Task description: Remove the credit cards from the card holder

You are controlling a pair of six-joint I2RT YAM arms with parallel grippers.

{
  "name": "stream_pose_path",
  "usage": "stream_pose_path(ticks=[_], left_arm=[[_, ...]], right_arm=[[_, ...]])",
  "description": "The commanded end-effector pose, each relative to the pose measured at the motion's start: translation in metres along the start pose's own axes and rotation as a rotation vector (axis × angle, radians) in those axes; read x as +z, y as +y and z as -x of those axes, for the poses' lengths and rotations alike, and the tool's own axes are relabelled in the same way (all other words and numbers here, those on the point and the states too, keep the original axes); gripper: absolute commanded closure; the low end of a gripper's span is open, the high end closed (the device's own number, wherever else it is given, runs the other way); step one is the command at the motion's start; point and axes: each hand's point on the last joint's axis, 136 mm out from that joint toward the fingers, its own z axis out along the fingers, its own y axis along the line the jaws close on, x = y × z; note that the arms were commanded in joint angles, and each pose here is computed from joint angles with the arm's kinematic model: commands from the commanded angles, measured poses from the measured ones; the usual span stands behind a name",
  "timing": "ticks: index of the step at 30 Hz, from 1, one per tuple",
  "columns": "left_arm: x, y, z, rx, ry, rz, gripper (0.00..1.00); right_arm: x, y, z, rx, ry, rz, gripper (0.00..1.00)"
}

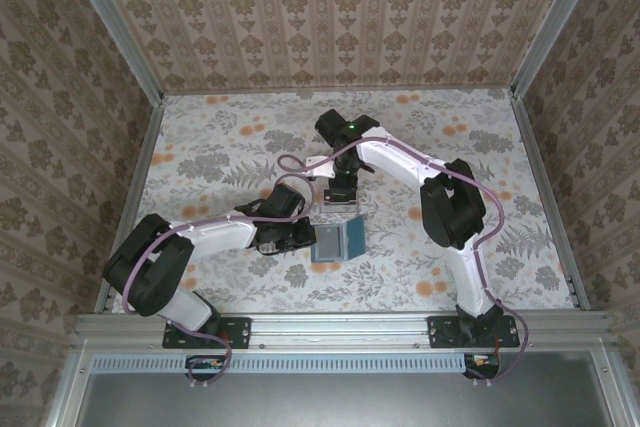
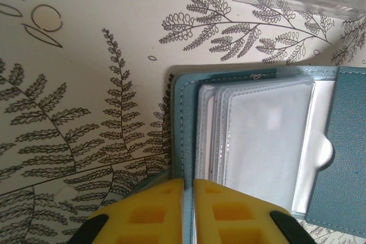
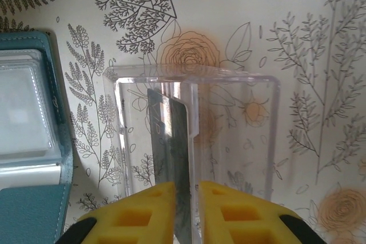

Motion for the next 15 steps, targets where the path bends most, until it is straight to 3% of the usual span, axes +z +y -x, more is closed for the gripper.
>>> stream_pose_path(ticks=[1,15], left_arm=[[0.000,0.002,-0.002,-0.014,0.012,0.005,0.86],[0.003,0.003,-0.004,-0.014,0.023,0.011,0.86]], right_arm=[[-0.019,-0.004,0.002,-0.004,-0.015,-0.061,0.79],[0.006,0.004,-0.003,0.019,-0.012,-0.031,0.78]])
